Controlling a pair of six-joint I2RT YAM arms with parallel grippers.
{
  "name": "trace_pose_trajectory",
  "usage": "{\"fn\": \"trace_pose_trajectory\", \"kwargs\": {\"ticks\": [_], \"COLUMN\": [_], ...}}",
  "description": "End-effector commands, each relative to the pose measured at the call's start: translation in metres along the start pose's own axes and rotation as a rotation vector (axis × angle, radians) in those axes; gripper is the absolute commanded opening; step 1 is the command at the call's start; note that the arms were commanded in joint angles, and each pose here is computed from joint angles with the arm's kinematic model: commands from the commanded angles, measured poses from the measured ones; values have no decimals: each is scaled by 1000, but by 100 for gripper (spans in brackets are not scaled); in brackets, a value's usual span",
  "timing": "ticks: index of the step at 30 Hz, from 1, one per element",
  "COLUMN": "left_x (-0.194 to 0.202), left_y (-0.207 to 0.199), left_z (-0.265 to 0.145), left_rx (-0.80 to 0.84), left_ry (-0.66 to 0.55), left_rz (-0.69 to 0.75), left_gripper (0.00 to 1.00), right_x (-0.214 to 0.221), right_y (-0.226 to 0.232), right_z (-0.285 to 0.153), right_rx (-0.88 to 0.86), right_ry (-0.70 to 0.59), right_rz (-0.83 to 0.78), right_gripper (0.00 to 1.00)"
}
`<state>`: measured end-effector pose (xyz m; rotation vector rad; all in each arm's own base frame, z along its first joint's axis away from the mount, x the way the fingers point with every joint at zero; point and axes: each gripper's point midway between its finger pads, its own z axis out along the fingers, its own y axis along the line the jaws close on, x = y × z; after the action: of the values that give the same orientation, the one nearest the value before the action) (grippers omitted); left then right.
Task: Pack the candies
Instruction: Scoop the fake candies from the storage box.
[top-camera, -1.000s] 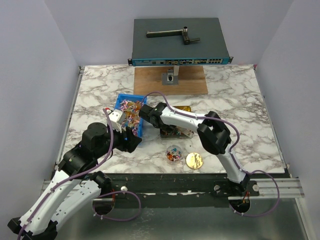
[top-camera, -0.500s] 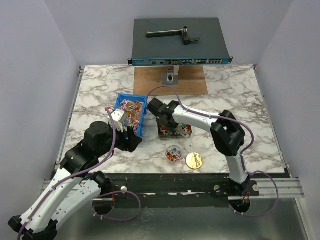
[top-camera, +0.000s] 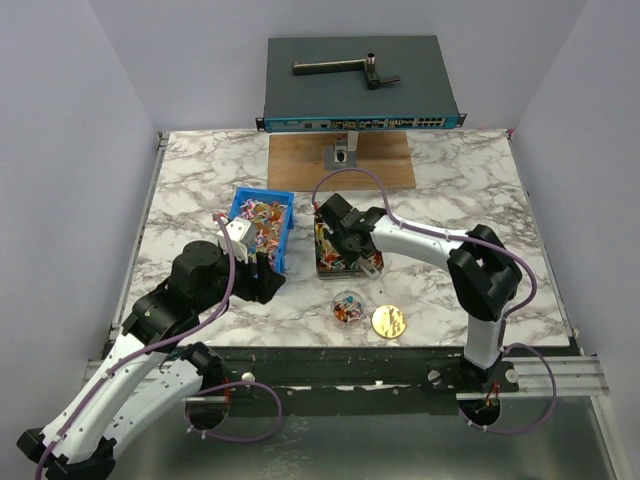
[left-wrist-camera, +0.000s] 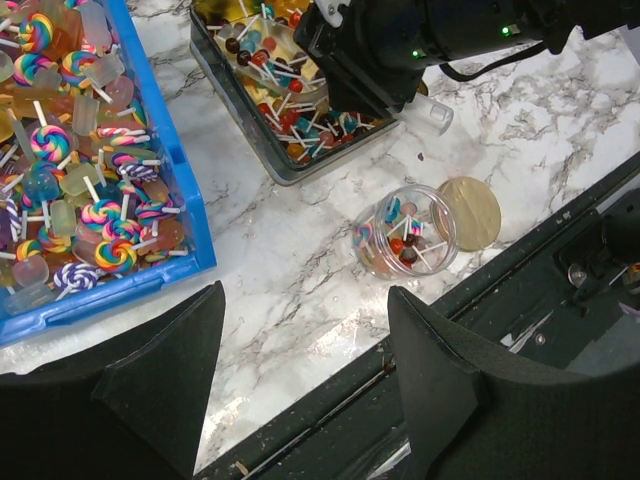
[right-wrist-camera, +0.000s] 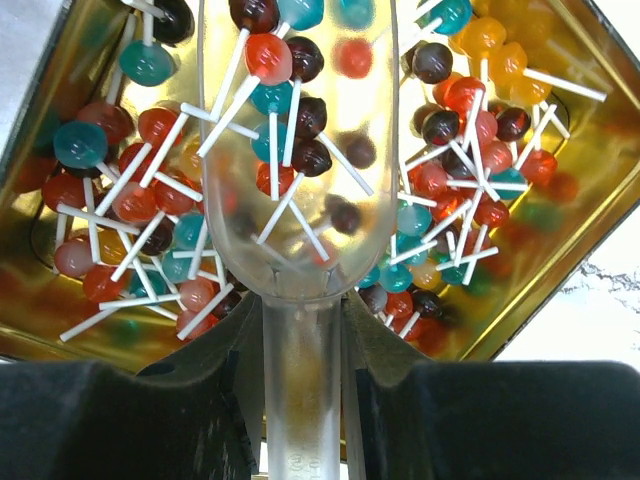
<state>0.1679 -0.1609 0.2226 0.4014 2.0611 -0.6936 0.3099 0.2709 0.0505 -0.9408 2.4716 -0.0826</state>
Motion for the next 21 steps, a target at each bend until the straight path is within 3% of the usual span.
{"fn": "trace_pose_trajectory", "kwargs": {"ticks": [1, 21], "left_x": [1, 3], "left_y": [4, 10], "left_z": [4, 10], "left_rx": [-15, -42], "left_ry": [-1, 16], "left_rz": [5, 11], "left_gripper": [68, 68], "right_x": [-6, -5], "right_y": [1, -8], "right_z": [-7, -60], "right_rx": [-42, -83], "right_ry": [-63, -225], "right_rz": [65, 120], "right_gripper": [1, 1]}}
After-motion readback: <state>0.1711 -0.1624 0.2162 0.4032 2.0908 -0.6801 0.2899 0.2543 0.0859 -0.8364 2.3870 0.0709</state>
